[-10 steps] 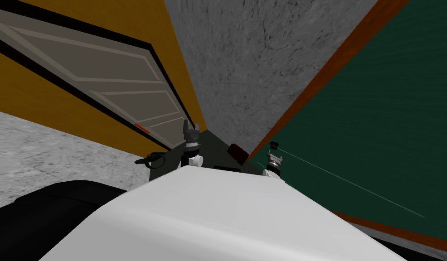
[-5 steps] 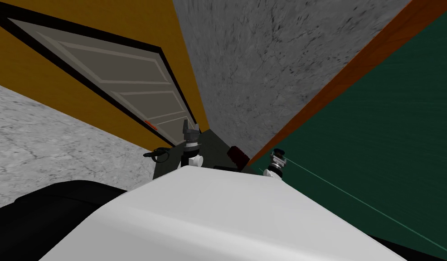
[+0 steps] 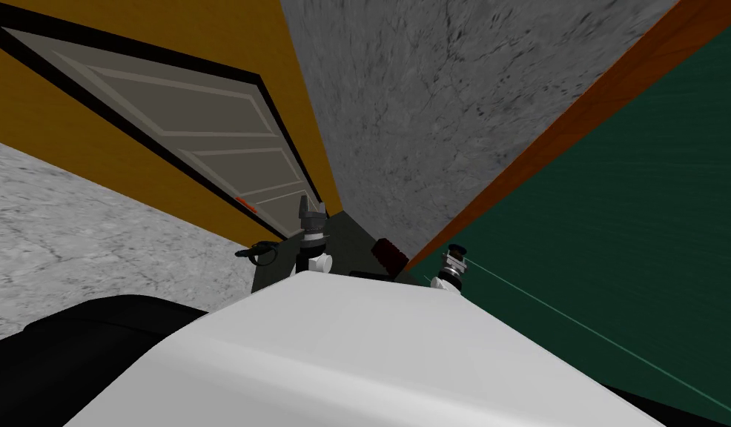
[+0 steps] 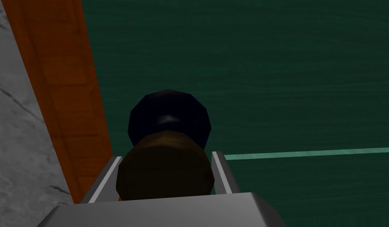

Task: Pull the door open

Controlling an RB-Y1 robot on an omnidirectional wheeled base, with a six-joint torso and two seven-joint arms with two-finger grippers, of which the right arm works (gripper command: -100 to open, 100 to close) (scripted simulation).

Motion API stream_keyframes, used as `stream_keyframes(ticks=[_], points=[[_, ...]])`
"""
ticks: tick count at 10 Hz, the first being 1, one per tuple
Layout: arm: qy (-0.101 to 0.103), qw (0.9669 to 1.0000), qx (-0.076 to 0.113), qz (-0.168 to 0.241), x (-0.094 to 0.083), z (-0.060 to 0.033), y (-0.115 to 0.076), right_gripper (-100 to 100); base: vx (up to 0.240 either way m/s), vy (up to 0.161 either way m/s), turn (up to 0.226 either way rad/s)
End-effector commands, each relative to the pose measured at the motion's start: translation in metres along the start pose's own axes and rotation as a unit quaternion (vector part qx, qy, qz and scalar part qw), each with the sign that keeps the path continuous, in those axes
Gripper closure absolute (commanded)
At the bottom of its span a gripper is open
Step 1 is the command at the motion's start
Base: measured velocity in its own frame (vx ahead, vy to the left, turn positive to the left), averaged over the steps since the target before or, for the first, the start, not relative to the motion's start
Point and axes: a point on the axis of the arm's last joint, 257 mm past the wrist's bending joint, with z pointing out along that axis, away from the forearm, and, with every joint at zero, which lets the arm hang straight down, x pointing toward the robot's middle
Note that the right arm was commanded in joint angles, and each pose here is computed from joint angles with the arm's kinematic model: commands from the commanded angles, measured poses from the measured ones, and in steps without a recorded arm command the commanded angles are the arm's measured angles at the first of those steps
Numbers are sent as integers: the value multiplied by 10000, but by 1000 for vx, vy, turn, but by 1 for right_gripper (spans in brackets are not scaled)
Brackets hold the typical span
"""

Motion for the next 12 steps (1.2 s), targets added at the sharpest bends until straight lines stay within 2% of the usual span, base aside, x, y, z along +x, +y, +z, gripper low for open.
stream_keyframes(ticks=[1, 2, 6, 9, 12], points=[[26, 10000, 1, 6, 18, 8, -5, 100, -7, 5, 0], [26, 10000, 1, 6, 18, 8, -5, 100, 0, 0, 0], [5, 9997, 243, 9, -2, -10, -165, 100, -144, 49, -5], [25, 9983, 576, 22, 10, -23, -389, 100, -178, 64, -22], [35, 9957, 923, 37, 17, -49, -621, 100, -164, -19, -5]])
